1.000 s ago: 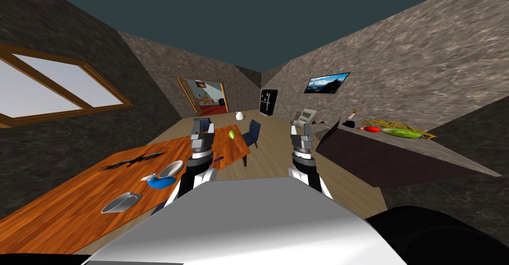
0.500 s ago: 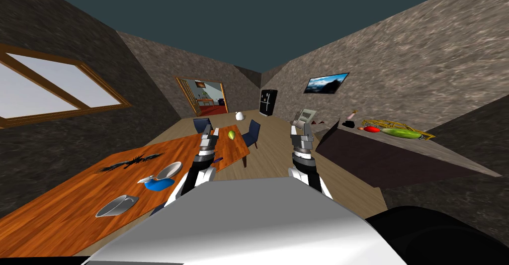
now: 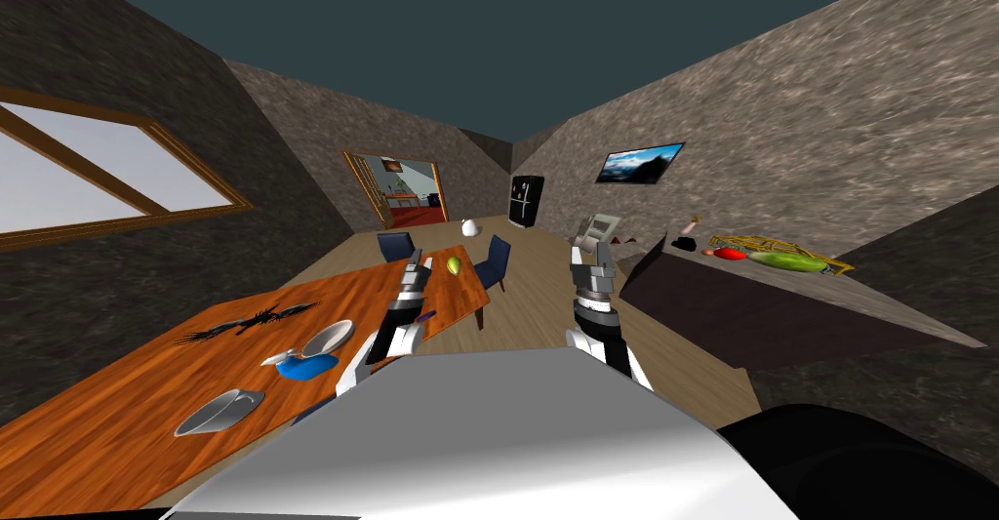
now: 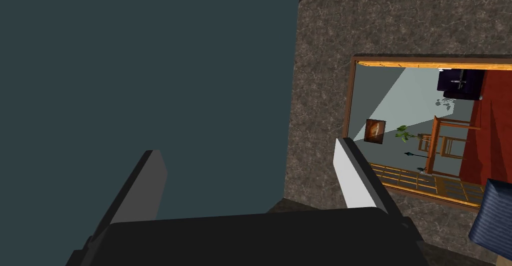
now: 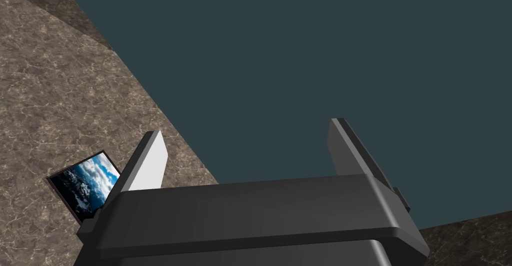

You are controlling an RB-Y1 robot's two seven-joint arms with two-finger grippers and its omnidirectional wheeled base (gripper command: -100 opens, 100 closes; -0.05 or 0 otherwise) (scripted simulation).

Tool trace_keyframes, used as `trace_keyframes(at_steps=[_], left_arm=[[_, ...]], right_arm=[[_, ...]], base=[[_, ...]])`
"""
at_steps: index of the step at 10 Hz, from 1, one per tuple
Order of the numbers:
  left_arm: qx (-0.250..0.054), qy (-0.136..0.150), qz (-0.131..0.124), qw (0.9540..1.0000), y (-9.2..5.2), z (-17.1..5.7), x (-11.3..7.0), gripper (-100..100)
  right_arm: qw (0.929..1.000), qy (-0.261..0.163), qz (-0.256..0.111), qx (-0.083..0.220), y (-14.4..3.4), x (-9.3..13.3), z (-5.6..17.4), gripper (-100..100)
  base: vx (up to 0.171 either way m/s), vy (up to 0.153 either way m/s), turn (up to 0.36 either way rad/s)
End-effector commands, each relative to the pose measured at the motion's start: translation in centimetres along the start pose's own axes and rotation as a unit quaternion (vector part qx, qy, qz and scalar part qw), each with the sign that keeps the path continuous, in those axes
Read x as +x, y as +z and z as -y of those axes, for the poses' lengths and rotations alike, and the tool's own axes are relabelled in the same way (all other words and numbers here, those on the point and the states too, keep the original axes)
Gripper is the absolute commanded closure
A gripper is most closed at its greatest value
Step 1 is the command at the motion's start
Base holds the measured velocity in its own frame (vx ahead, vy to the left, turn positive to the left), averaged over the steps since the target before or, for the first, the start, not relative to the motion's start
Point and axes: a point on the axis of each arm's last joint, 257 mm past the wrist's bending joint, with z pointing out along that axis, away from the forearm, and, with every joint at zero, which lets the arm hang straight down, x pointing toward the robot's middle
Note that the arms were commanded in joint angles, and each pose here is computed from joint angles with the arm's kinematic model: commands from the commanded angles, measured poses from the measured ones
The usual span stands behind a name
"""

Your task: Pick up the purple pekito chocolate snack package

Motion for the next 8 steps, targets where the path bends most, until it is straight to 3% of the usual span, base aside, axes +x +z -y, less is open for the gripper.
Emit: trace_keyframes(at_steps=[1, 3, 8], left_arm=[[-0.034, -0.008, 0.007, 0.9994, 0.0, -2.7, -1.0, -100], [-0.068, -0.013, 0.014, 0.9975, -0.5, -5.7, -1.8, -100], [-0.125, -0.026, 0.031, 0.9913, -1.4, -10.8, -3.3, -100]], right_arm=[[1.0000, 0.000, 0.000, 0.000, 0.0, 0.0, 0.0, 0], [1.0000, 0.000, 0.000, 0.000, 0.0, 0.0, 0.0, 0], [1.0000, 0.000, 0.000, 0.000, 0.0, 0.0, 0.0, 0]], base=[[0.035, -0.005, -0.012], [0.021, -0.007, -0.004], [0.017, -0.003, -0.005]])
